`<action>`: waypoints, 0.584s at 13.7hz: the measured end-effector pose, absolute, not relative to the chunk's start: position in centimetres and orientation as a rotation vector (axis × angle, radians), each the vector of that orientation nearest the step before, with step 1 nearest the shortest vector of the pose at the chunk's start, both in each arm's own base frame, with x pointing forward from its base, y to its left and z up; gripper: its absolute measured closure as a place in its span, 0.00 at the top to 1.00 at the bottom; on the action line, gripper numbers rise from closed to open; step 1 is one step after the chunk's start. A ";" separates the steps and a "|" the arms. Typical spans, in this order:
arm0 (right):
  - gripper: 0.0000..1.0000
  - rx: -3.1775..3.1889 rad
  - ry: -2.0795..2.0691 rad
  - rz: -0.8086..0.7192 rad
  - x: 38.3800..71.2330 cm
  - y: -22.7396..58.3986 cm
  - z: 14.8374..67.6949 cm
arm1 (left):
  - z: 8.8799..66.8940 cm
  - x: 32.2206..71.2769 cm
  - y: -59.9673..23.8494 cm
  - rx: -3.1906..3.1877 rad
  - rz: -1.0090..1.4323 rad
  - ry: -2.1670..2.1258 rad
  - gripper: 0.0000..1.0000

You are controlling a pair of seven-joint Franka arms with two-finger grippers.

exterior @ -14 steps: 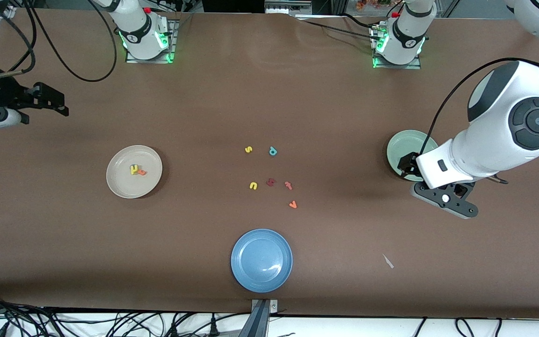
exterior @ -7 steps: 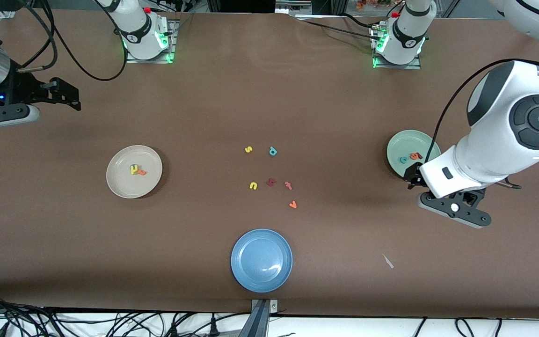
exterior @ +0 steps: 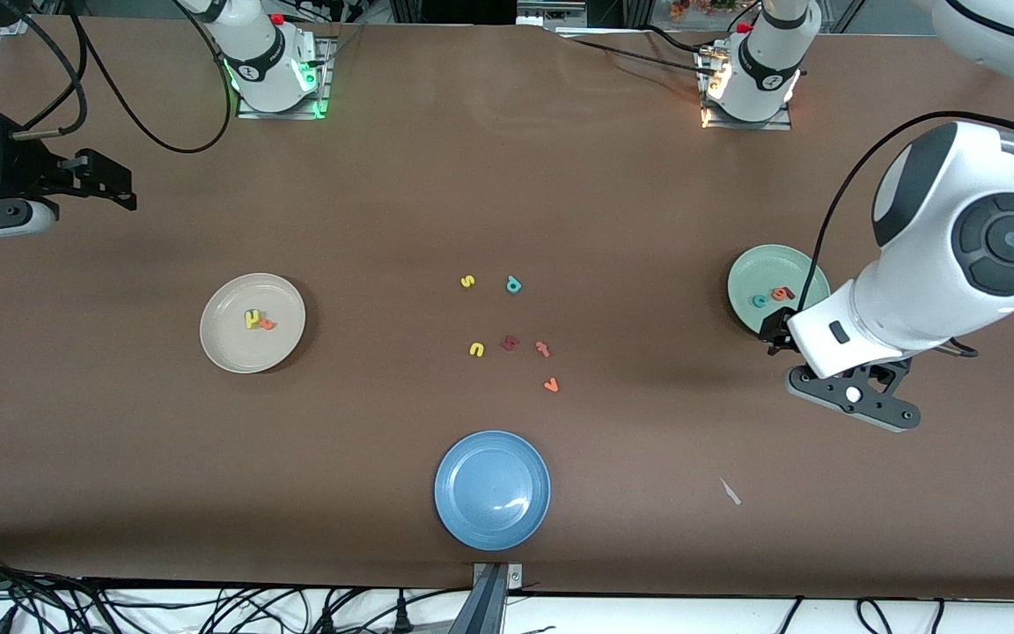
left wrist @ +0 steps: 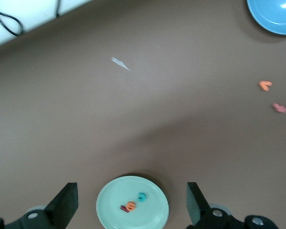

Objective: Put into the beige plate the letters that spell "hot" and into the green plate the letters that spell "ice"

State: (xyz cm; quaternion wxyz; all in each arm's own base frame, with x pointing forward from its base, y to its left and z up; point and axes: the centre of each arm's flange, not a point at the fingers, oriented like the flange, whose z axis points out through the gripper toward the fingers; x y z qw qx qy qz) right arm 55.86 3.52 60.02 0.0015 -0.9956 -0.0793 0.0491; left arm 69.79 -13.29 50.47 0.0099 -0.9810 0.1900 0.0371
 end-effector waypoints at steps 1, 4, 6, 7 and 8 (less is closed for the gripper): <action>1.00 -3.125 -0.249 0.154 55.9 3.5 60.0 | 50.2 70.0 -11.9 -3.094 0.141 0.601 1.00; 1.00 -3.125 -0.264 0.154 55.9 3.5 60.0 | 49.9 69.7 -9.4 -3.086 0.229 0.545 1.00; 1.00 -3.125 -0.273 0.150 55.9 3.5 60.1 | 49.8 69.4 -9.4 -3.092 0.270 0.535 1.00; 1.00 -3.128 -0.273 0.136 56.0 3.5 60.4 | 49.6 69.1 -9.2 -3.103 0.303 0.532 1.00; 1.00 -3.132 -0.270 0.111 56.0 3.3 61.0 | 49.6 68.9 -9.0 -3.109 0.328 0.527 1.00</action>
